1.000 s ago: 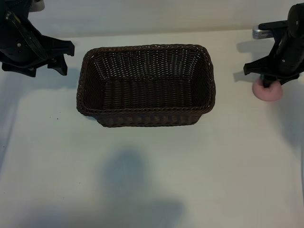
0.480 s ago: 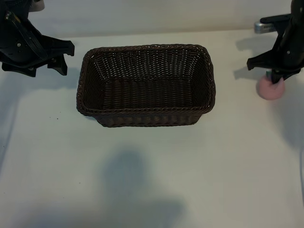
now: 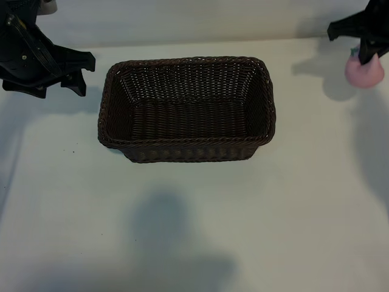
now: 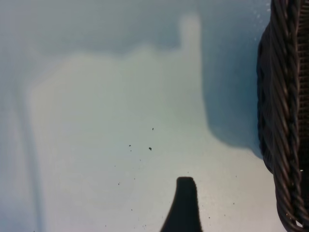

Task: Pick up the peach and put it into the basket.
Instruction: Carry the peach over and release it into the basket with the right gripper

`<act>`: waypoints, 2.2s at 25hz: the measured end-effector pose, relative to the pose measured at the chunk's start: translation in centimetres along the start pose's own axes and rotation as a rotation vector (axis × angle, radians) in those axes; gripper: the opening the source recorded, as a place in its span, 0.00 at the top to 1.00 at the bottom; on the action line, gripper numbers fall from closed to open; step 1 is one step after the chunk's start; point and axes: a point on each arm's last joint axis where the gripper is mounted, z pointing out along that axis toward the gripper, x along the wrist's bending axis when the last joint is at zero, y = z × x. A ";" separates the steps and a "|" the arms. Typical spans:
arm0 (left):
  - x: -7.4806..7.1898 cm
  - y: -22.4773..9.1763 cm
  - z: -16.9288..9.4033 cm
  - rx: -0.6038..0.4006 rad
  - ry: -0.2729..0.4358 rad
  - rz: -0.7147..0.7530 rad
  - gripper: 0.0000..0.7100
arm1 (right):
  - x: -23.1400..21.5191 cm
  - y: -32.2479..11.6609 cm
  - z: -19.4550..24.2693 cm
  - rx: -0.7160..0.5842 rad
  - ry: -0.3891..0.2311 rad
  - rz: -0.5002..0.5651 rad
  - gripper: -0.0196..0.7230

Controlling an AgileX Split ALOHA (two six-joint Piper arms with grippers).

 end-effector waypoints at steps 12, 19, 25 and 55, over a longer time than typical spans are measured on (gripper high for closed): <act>0.0 0.0 0.0 0.000 0.000 0.000 0.16 | 9.0 -1.8 -3.7 -0.045 0.097 -0.204 0.92; 0.0 0.0 0.0 0.000 0.000 0.000 0.16 | 16.9 -4.0 -4.6 -0.106 0.209 -0.359 0.92; 0.0 0.0 0.0 0.000 0.000 0.000 0.16 | 19.8 -4.2 -4.6 -0.199 0.256 -0.406 0.92; 0.0 0.0 0.0 0.000 0.000 0.000 0.16 | 21.9 -2.7 5.2 -0.074 0.213 -0.410 0.17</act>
